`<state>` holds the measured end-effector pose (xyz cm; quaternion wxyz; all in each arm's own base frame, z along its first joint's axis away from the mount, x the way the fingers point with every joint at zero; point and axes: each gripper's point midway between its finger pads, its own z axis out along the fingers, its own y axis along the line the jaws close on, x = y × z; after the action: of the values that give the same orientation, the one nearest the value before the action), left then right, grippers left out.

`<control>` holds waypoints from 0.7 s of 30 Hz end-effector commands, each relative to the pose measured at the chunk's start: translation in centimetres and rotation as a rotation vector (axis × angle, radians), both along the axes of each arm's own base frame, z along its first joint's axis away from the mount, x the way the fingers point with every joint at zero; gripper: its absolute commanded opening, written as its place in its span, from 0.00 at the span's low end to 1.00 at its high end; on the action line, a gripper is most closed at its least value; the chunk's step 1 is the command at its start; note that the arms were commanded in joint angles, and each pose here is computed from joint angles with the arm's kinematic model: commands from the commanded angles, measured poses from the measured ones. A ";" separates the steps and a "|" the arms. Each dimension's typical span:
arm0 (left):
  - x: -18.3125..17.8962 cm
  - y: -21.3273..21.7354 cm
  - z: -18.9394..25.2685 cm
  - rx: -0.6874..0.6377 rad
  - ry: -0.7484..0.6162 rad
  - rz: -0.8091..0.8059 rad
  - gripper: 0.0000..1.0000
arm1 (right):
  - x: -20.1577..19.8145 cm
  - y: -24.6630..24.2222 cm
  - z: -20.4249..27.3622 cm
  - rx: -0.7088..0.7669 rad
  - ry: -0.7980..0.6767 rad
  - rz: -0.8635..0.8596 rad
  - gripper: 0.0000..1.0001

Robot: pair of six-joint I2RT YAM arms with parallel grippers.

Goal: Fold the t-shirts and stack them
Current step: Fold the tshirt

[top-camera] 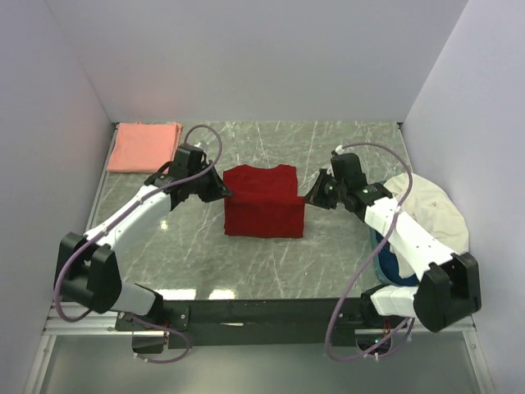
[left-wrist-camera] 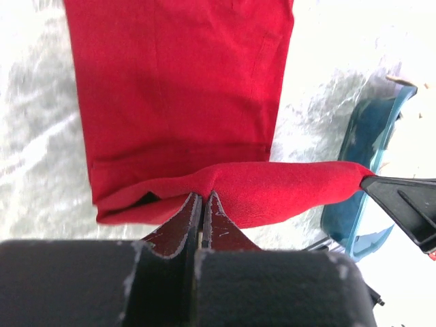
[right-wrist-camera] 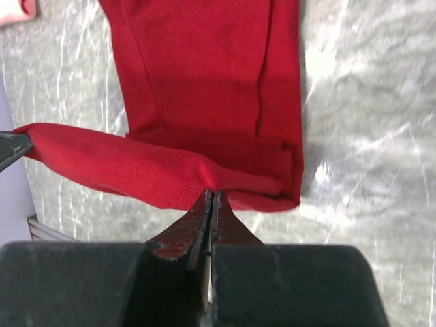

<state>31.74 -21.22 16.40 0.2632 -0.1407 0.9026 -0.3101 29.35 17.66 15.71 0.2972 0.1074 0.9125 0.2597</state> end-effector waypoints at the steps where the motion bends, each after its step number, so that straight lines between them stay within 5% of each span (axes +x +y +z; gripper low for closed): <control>1: 2.6 -0.7 2.7 -0.039 -0.091 -0.032 0.00 | 3.0 0.4 2.7 0.043 -0.082 0.019 0.00; 21: 9.9 -0.5 0.4 -0.053 -0.016 0.012 0.00 | 11.1 0.1 2.4 0.092 -0.015 -0.009 0.00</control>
<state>39.61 -21.49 15.51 0.2500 -0.1607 0.9010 -0.3162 38.34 17.56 16.60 0.2825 0.1271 0.9078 0.2828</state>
